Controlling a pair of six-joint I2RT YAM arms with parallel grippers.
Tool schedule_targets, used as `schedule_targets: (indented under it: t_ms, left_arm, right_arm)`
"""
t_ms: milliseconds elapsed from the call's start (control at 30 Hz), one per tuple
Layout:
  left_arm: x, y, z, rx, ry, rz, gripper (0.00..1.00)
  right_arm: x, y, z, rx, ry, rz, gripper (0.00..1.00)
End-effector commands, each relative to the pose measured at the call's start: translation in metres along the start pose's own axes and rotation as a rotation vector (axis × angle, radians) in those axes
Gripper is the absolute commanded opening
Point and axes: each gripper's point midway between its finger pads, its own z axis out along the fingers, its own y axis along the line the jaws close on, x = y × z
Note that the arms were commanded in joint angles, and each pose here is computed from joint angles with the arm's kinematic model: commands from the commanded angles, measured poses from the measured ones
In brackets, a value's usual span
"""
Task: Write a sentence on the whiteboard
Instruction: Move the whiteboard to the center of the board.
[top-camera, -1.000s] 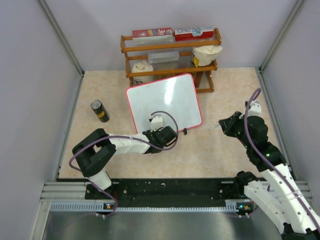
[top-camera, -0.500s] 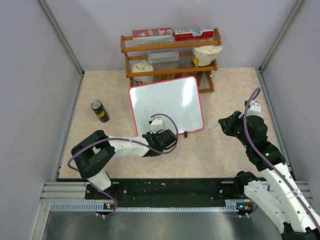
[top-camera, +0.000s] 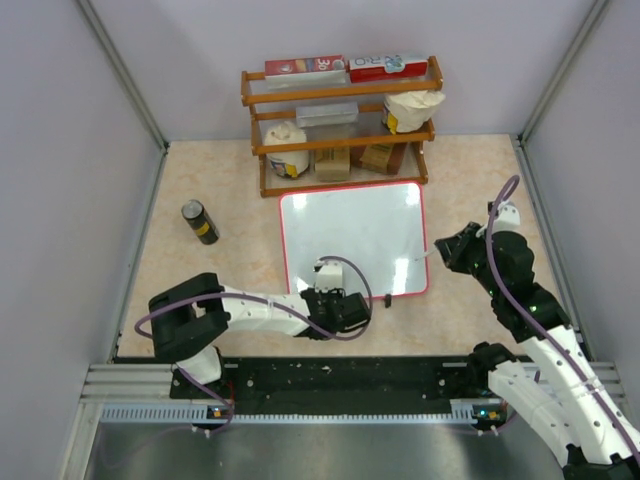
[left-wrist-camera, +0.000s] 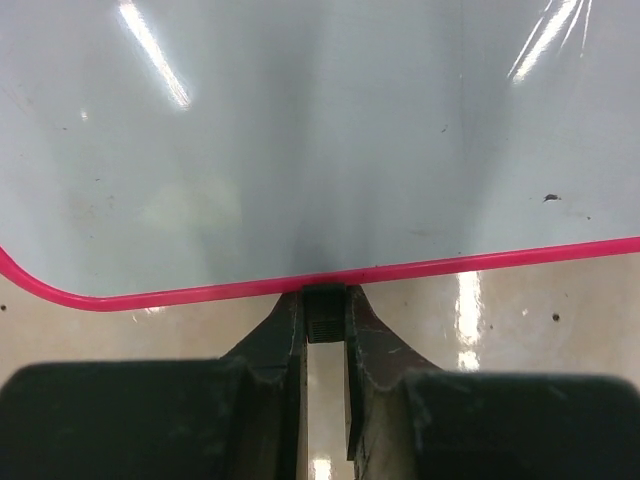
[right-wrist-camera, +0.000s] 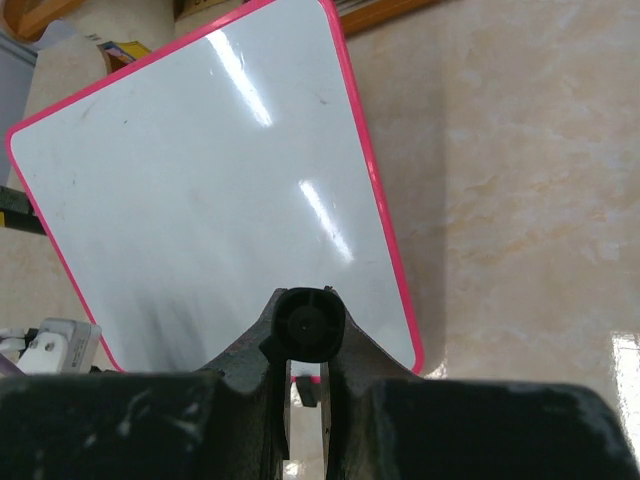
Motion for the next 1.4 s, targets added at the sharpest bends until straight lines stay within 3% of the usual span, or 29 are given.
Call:
schedule_targets:
  t_ms: [0, 100, 167, 300, 433, 467, 867, 1100, 1300, 1367]
  left_arm:
    - [0.057, 0.006, -0.017, -0.022, 0.208, 0.085, 0.0]
    - [0.061, -0.005, -0.022, -0.009, 0.22, 0.096, 0.0]
    - [0.064, -0.01, -0.023, 0.001, 0.228, 0.107, 0.05]
    - [0.068, -0.018, -0.025, 0.021, 0.237, 0.128, 0.28]
    - [0.069, -0.024, -0.028, 0.038, 0.227, 0.146, 0.58]
    - [0.068, -0.026, -0.028, 0.042, 0.225, 0.151, 0.6]
    - [0.065, -0.055, -0.035, 0.112, 0.163, 0.235, 0.59]
    - [0.047, -0.04, -0.077, 0.139, 0.107, 0.194, 0.61]
    - [0.013, -0.038, -0.124, 0.276, 0.064, 0.16, 0.76]
    - [0.005, -0.041, -0.136, 0.324, 0.063, 0.166, 0.77]
  right_arm:
    - [-0.008, 0.006, 0.001, -0.032, -0.032, 0.006, 0.0]
    - [-0.007, 0.007, 0.0, -0.036, -0.032, 0.01, 0.0]
    - [-0.007, 0.007, 0.0, -0.04, -0.035, 0.012, 0.0]
    - [-0.008, 0.008, -0.003, -0.046, -0.043, 0.017, 0.0]
    - [-0.008, 0.008, -0.006, -0.053, -0.05, 0.019, 0.0]
    - [-0.008, 0.009, -0.007, -0.057, -0.052, 0.019, 0.0]
    - [-0.008, 0.011, -0.016, -0.078, -0.054, 0.021, 0.0]
    - [-0.011, 0.016, -0.033, -0.109, -0.059, 0.032, 0.0]
    - [0.003, 0.019, -0.04, -0.15, -0.013, 0.025, 0.0]
    - [0.009, 0.023, -0.043, -0.181, 0.004, 0.019, 0.0]
